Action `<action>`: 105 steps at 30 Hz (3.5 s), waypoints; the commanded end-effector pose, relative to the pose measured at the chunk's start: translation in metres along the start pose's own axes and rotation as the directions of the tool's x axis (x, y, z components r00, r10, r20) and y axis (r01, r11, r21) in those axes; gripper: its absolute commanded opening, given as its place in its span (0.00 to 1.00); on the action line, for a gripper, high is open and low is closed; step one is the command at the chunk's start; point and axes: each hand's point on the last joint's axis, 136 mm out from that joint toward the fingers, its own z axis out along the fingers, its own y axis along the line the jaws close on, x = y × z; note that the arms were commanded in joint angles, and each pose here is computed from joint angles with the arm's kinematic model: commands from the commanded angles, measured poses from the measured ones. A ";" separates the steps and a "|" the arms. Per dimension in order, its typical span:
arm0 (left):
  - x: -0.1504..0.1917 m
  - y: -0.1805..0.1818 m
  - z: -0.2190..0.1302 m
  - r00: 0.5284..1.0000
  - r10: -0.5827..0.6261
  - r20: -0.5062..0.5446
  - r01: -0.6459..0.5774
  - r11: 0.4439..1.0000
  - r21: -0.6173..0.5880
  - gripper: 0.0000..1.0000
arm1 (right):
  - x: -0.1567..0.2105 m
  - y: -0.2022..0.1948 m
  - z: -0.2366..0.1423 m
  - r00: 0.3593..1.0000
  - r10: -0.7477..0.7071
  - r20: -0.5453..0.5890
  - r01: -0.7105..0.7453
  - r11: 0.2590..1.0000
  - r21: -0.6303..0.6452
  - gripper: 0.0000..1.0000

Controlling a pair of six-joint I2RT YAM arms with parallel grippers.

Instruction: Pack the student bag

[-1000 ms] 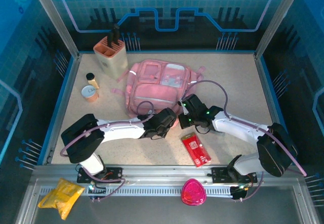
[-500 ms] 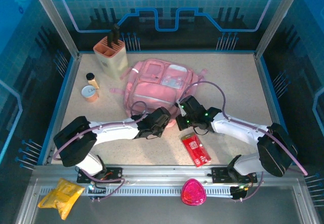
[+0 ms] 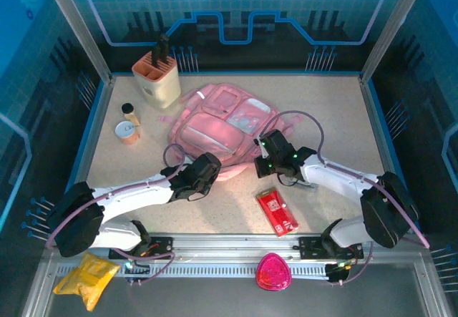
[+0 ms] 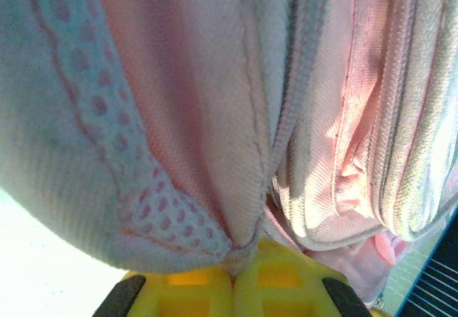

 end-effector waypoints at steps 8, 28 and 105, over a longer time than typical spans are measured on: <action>-0.038 0.018 -0.010 0.977 0.178 0.114 -0.166 0.980 -0.108 0.11 | -0.007 -0.006 -0.011 1.000 0.008 -0.016 -0.008 1.000 -0.007 0.08; 0.012 -0.078 -0.049 0.871 0.487 0.061 -0.490 0.868 0.077 0.59 | -0.109 -0.023 0.016 0.901 0.429 -0.067 -0.432 0.869 -0.242 0.53; 0.081 -0.150 0.010 0.553 0.832 0.028 -0.829 0.554 -0.080 0.49 | -0.144 -0.012 -0.044 0.656 0.754 -0.037 -0.639 0.529 -0.558 0.00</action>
